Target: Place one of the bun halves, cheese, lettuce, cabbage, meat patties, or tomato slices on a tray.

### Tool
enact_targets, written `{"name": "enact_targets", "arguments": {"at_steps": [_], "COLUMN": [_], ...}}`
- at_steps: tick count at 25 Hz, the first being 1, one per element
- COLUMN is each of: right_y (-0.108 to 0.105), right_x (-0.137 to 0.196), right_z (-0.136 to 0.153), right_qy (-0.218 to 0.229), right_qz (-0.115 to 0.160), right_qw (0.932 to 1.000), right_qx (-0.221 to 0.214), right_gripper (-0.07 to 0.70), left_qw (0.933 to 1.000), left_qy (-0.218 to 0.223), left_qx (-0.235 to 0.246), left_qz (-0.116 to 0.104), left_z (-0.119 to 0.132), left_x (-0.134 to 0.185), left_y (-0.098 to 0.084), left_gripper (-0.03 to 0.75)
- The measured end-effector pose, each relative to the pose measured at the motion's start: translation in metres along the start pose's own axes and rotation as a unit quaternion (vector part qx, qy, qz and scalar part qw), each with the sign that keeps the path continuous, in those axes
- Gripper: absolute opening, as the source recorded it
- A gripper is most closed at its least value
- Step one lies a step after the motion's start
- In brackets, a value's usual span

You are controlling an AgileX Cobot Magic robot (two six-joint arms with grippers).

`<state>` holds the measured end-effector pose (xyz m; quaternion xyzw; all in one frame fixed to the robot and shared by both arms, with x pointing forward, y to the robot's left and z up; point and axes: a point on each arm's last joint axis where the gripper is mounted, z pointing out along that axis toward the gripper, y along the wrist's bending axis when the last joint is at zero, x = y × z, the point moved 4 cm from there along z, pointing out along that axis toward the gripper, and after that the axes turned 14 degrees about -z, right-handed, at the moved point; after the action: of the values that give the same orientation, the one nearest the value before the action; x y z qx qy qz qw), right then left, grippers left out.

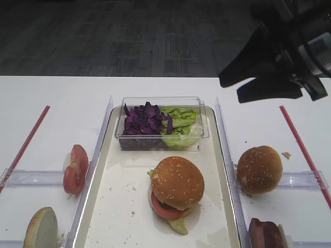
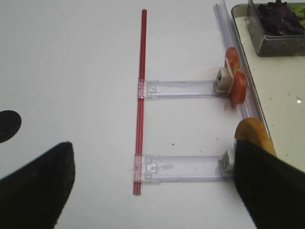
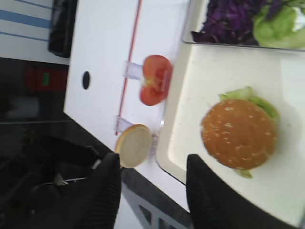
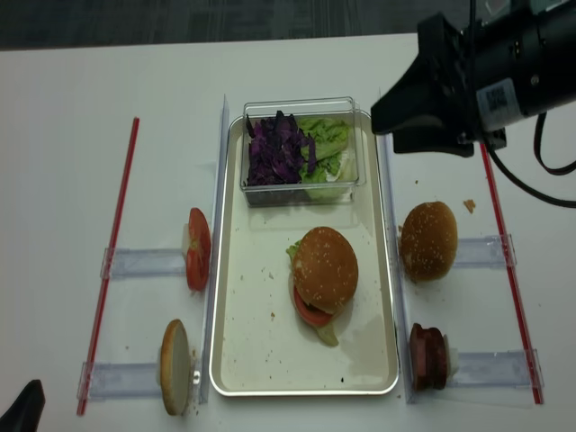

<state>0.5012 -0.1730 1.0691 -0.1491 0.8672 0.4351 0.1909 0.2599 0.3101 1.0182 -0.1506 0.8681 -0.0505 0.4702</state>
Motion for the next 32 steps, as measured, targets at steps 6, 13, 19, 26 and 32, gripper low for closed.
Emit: {"name": "enact_targets", "arguments": {"at_steps": [6, 13, 19, 26, 32], "right_y": [-0.035, -0.078, -0.099, -0.107, -0.104], "right_x": [0.018, 0.035, 0.039, 0.036, 0.036], "right_z": [-0.006, -0.031, -0.053, -0.062, -0.058], "right_qy": [0.069, 0.149, 0.168, 0.160, 0.153], "right_qz": [-0.011, -0.020, -0.011, -0.012, -0.001], "right_qw": [0.9883, 0.9379, 0.8912, 0.8721, 0.8807], "right_qx": [0.136, 0.313, 0.421, 0.463, 0.448], "right_gripper": [0.359, 0.378, 0.547, 0.668, 0.677], "left_qw": [1.0000, 1.0000, 1.0000, 1.0000, 1.0000], "left_qy": [0.000, 0.000, 0.000, 0.000, 0.000], "left_qx": [0.000, 0.000, 0.000, 0.000, 0.000], "left_qz": [0.000, 0.000, 0.000, 0.000, 0.000], "left_z": [0.000, 0.000, 0.000, 0.000, 0.000], "left_x": [0.000, 0.000, 0.000, 0.000, 0.000], "left_y": [0.000, 0.000, 0.000, 0.000, 0.000], "left_gripper": [0.618, 0.618, 0.618, 0.618, 0.618]}}
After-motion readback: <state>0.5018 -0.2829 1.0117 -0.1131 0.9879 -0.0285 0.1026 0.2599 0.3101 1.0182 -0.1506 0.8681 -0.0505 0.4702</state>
